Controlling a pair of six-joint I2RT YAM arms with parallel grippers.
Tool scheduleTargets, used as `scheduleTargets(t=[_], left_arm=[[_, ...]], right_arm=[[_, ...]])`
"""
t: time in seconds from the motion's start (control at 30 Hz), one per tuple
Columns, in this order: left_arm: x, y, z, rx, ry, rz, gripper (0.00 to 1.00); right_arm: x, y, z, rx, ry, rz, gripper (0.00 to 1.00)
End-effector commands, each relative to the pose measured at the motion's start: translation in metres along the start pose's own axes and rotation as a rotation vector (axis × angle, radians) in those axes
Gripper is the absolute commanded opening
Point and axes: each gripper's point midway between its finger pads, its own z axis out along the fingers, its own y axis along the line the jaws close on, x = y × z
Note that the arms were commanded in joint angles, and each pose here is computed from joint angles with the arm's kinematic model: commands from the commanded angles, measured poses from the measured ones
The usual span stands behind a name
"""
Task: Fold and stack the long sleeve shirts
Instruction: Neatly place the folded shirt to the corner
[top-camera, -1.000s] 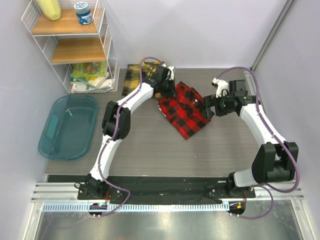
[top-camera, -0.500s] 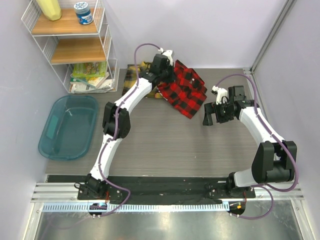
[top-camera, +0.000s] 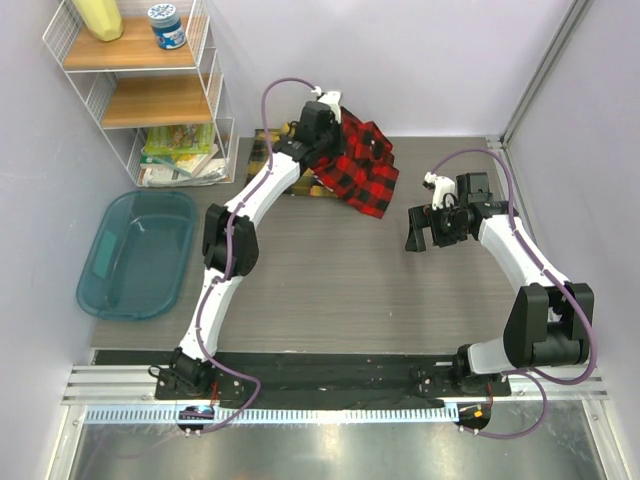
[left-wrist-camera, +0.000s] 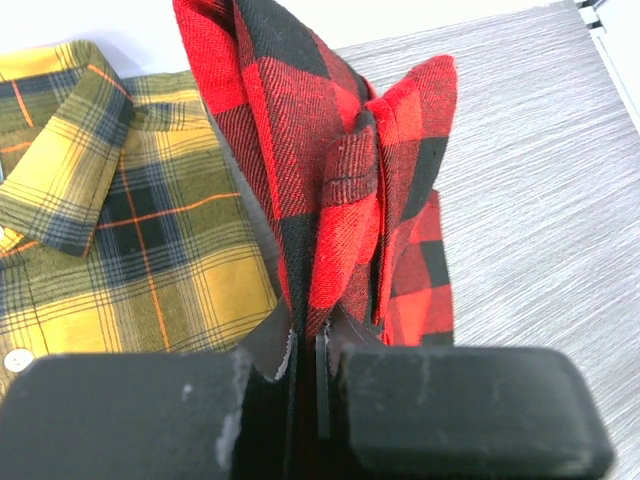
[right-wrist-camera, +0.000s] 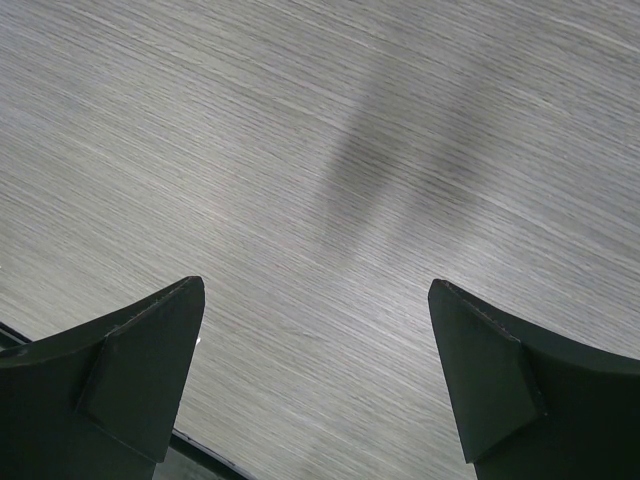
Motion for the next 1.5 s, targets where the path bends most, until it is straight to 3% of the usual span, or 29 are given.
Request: scheduleTargets(t=[0.0,0.6,1.0,1.47], left_arm=[[-0.100,-0.024,-0.053,0.042,-0.235,0.034,0.00],[-0.136,-0.038,-0.091,0.040,-0.308,0.083,0.00],[-0.126,-0.029,-0.097,0.026,-0.270,0.136,0.00],[-0.109,0.024,-0.070,0.267,-0.215,0.232,0.00]], right_arm=[[-0.015,0.001,-0.010,0.008,-0.072,-0.019,1.00],[-0.024,0.008,-0.013,-0.017,-0.102,-0.001,1.00],[-0.028,0.010,-0.020,-0.017,-0.123,-0.001,1.00],[-0.030,0.010,-0.013,-0.032,-0.101,0.023,1.00]])
